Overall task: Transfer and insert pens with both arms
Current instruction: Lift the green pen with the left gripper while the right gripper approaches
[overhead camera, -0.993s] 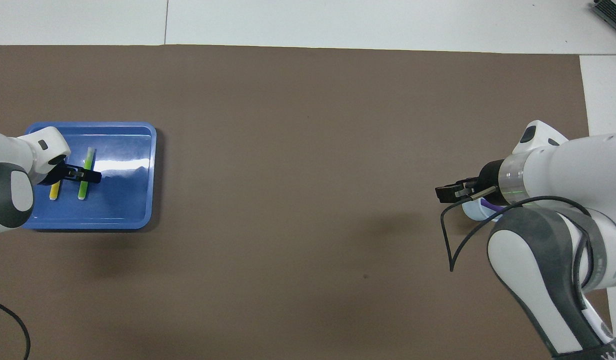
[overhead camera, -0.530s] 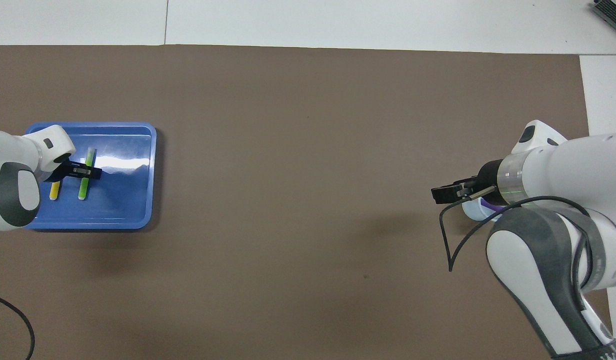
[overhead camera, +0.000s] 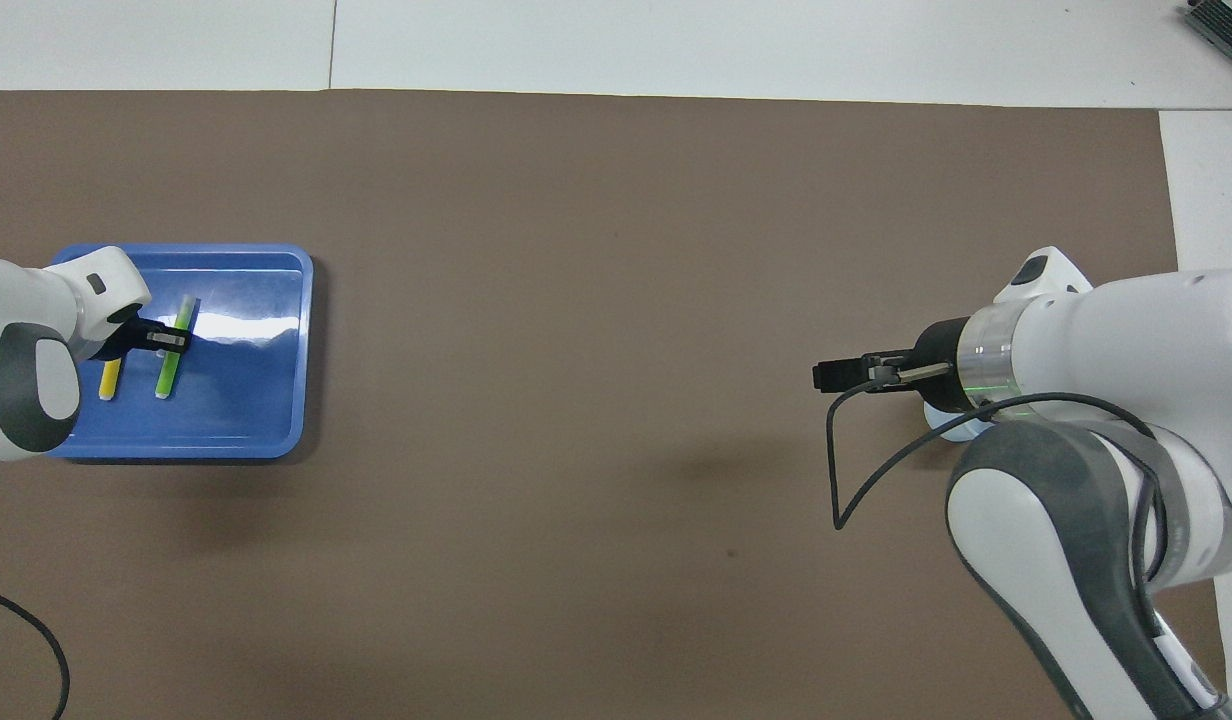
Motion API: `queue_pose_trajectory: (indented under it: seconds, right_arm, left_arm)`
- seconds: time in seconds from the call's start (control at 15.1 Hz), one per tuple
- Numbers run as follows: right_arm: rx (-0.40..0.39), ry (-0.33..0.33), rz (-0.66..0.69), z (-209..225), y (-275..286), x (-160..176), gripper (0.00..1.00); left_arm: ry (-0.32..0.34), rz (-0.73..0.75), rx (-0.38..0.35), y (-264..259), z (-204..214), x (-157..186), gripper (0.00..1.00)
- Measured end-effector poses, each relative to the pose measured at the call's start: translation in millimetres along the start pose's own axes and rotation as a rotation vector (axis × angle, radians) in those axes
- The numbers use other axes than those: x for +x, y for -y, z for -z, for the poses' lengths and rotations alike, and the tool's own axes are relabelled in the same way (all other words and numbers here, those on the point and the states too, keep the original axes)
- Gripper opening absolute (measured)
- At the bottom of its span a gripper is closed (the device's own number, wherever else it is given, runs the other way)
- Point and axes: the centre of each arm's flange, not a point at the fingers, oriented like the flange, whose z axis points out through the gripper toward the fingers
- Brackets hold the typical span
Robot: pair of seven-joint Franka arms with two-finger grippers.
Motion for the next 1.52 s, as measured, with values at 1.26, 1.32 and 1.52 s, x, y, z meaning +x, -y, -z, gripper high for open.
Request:
queue_pose_trajectory:
  seconds: [1.26, 1.32, 1.52]
  right_arm:
    - [0.26, -0.093, -0.346, -7, 79, -1, 1.0]
    - [0.299, -0.103, -0.382, -7, 86, -1, 1.0]
    - [0.366, -0.145, -0.505, -13, 124, -7, 1.0]
  left_arm:
    - [0.285, 1.078, -0.336, -133, 161, 34, 0.17]
    - [0.313, 1.169, -0.363, -144, 166, 36, 0.17]
    - [0.408, 1.426, -0.414, -170, 176, 41, 0.17]
